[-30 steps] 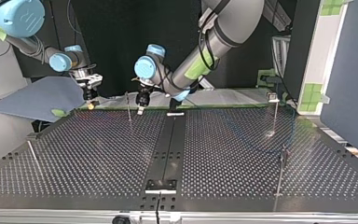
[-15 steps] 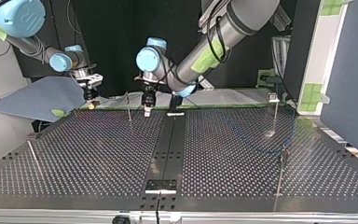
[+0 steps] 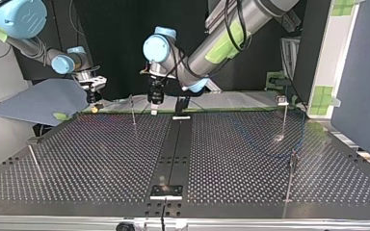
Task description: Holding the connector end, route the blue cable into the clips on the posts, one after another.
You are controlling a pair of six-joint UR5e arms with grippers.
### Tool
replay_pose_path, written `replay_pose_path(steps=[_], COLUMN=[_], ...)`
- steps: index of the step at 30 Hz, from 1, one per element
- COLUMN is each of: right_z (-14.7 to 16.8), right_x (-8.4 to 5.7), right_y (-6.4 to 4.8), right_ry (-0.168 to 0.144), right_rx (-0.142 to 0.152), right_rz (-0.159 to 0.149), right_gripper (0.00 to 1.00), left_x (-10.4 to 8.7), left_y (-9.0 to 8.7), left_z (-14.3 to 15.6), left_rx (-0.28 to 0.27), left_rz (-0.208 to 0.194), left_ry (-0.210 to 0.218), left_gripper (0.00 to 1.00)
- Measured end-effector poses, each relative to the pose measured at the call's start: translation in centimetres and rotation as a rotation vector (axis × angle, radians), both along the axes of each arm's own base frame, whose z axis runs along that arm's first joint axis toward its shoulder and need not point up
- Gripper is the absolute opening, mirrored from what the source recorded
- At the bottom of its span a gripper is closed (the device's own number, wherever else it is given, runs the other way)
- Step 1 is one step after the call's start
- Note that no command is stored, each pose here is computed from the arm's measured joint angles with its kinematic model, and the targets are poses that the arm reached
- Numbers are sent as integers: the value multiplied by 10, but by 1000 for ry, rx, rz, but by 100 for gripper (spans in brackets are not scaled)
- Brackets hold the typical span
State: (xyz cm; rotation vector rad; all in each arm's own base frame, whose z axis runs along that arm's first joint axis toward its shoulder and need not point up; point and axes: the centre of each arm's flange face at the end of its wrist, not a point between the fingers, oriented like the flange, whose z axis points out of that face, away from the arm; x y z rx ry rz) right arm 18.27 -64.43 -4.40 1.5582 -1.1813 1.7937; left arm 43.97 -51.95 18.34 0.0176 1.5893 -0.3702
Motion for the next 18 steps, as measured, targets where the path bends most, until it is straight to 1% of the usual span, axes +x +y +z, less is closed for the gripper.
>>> replay_pose_path(steps=[3, 6, 13, 18], right_z=[0, 0, 0, 0], right_x=[0, 1, 3, 4], right_y=[0, 0, 0, 1], right_ry=[0, 0, 1, 4], right_rx=[0, -2, -4, -3], right_rz=[0, 1, 4, 6], right_gripper=[0, 0, 0, 0], left_x=[-7, -10, -20, -31], left_y=[5, 11, 28, 39], left_z=[7, 14, 37, 49], left_rx=[-15, -42, -147, -176], left_rz=[-2, -1, 12, 26], left_ry=[1, -6, -42, -62], left_gripper=[100, 100, 100, 100])
